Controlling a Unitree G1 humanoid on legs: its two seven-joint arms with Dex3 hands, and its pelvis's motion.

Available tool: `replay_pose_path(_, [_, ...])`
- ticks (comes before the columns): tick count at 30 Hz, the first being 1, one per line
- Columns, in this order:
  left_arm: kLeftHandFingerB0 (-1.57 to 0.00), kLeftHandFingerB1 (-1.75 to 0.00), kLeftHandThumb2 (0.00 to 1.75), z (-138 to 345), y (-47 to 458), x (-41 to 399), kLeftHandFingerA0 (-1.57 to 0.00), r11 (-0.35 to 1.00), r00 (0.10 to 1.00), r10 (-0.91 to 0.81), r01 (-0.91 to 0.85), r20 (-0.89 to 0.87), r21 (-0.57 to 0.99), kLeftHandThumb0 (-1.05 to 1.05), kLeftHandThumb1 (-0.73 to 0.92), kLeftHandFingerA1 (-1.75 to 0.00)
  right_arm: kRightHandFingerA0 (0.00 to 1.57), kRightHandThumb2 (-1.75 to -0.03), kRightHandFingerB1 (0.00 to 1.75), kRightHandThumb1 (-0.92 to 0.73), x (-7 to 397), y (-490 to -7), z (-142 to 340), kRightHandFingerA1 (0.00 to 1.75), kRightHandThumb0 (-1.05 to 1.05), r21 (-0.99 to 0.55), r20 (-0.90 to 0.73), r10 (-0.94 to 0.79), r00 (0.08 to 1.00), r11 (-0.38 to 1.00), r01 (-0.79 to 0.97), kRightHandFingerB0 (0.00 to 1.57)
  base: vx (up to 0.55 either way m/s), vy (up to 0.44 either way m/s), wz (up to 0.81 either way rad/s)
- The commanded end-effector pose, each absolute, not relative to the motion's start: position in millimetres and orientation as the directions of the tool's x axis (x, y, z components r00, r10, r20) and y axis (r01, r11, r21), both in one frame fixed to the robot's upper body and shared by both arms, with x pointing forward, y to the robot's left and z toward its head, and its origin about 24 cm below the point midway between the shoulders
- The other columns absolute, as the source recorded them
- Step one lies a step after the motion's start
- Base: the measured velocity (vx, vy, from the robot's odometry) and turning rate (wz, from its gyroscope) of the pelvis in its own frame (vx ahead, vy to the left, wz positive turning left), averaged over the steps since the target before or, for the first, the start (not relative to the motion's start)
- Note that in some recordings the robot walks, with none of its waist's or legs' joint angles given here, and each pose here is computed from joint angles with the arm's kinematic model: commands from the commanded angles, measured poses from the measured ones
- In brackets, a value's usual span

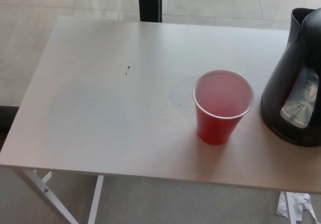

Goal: The robot uses its right hand to lift up a kettle kept on the middle of the desk by its handle and tilt it into a glass kept next to it to pour out water

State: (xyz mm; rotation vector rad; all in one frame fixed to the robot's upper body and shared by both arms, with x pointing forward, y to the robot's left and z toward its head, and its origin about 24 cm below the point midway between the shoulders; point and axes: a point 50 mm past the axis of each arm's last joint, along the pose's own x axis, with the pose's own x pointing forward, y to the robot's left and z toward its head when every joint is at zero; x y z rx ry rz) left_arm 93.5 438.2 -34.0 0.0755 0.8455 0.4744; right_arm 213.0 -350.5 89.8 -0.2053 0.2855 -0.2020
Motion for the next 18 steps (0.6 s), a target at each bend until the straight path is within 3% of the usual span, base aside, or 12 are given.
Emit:
replay_pose_path(1, [-0.29,-0.55,0.66,-32.7,441.9,89.1,-0.42,0.859,0.555,0.483,-0.451,-0.677,0.243,-0.83,0.89,-0.58,0.04,-0.59,0.51,-0.66,-20.5,-504.8,73.9,0.7,-0.39,0.125,-0.198,-0.979,0.055,0.031,0.992,0.11,0.0,0.0,0.09])
replay_pose_path(4, [-0.26,-0.51,0.66,-26.2,444.6,94.2,-0.37,0.857,0.602,0.49,-0.467,-0.63,0.22,-0.81,0.86,-0.54,0.14,-0.59,0.5,-0.63,-9.6,-506.8,70.9,0.72,-0.5,-0.091,-0.172,-0.972,0.163,0.181,0.979,0.18,0.0,0.0,0.0])
replay_pose_path(5, [-0.25,-0.53,0.8,-17.8,447.1,103.3,-0.34,0.855,0.652,0.496,-0.483,-0.573,0.19,-0.83,0.72,-0.58,0.44,-0.58,0.45,-0.6,-5.2,-507.6,75.1,1.29,-0.44,-0.103,-0.139,-0.964,0.227,0.242,0.965,0.27,0.0,0.0,0.0])
replay_pose_path(6, [-0.28,-0.52,0.66,-7.6,450.4,112.7,-0.34,0.852,0.693,0.507,-0.493,-0.514,0.177,-0.78,0.86,-0.56,0.6,-0.58,0.45,-0.59,-1.4,-508.0,85.3,1.14,-0.47,-0.11,-0.102,-0.956,0.276,0.287,0.952,0.27,0.0,0.0,0.0])
replay_pose_path(7, [-0.27,-0.52,0.65,-3.0,451.9,115.7,-0.28,0.858,0.714,0.497,-0.488,-0.494,0.16,-0.75,0.84,-0.57,0.35,-0.58,0.46,-0.59,-0.8,-508.4,89.7,0.96,-0.55,-0.113,-0.089,-0.954,0.286,0.295,0.949,0.2,0.0,0.0,0.0])
replay_pose_path(8, [-0.3,-0.5,0.65,9.3,456.0,122.9,-0.31,0.871,0.757,0.48,-0.471,-0.442,0.139,-0.77,0.84,-0.53,0.29,-0.81,0.46,-0.5,-1.5,-511.6,98.9,0.63,-0.62,-0.117,-0.068,-0.953,0.294,0.3,0.947,0.11,0.0,0.0,0.0])
replay_pose_path(12, [-0.33,-0.51,0.65,33.7,465.8,130.7,-0.35,0.876,0.805,0.48,-0.46,-0.348,0.143,-0.75,0.84,-0.56,0.13,-0.6,0.37,-0.64,-7.5,-522.8,108.0,0.55,-0.54,-0.072,-0.071,-0.965,0.254,0.259,0.963,0.12,0.0,0.0,0.0])
replay_pose_path(13, [-0.3,-0.5,0.66,37.7,469.2,128.0,-0.33,0.876,0.805,0.48,-0.458,-0.35,0.148,-0.72,0.86,-0.54,0.03,-1.01,0.51,-0.48,-17.6,-527.5,111.0,0.54,-0.34,-0.073,-0.069,-0.975,0.213,0.218,0.973,0.0,0.0,0.0,0.0])
replay_pose_path(14, [-0.3,-0.5,0.66,37.7,469.2,128.0,-0.33,0.876,0.805,0.48,-0.458,-0.35,0.148,-0.72,0.86,-0.54,0.03,-1.01,0.51,-0.48,-17.7,-527.7,111.0,0.54,-0.34,-0.073,-0.069,-0.975,0.212,0.217,0.973,0.0,0.0,0.0,0.0])
replay_pose_path(15, [-0.32,-0.53,0.65,38.9,470.4,126.7,-0.34,0.874,0.802,0.484,-0.46,-0.349,0.154,-0.73,0.85,-0.58,0.13,-0.79,0.46,-0.47,-19.9,-528.7,110.0,0.61,-0.61,-0.011,-0.073,-0.982,0.176,0.177,0.984,0.12,0.0,0.0,0.0])
replay_pose_path(17, [-0.29,-0.5,0.65,30.0,473.5,110.4,-0.35,0.849,0.753,0.523,-0.503,-0.4,0.163,-0.72,0.85,-0.55,0.1,-0.57,0.47,-0.59,-30.6,-531.7,111.0,0.84,-0.5,0.1,-0.099,-0.993,0.07,0.06,0.993,0.15,0.0,0.0,0.0])
replay_pose_path(18, [-0.27,-0.52,0.79,26.9,474.1,105.4,-0.34,0.838,0.735,0.537,-0.521,-0.414,0.161,-0.79,0.71,-0.56,0.34,-0.8,0.52,-0.5,-32.7,-531.8,110.6,0.85,-0.54,0.097,-0.109,-0.993,0.054,0.044,0.994,0.1,0.0,0.0,0.0])
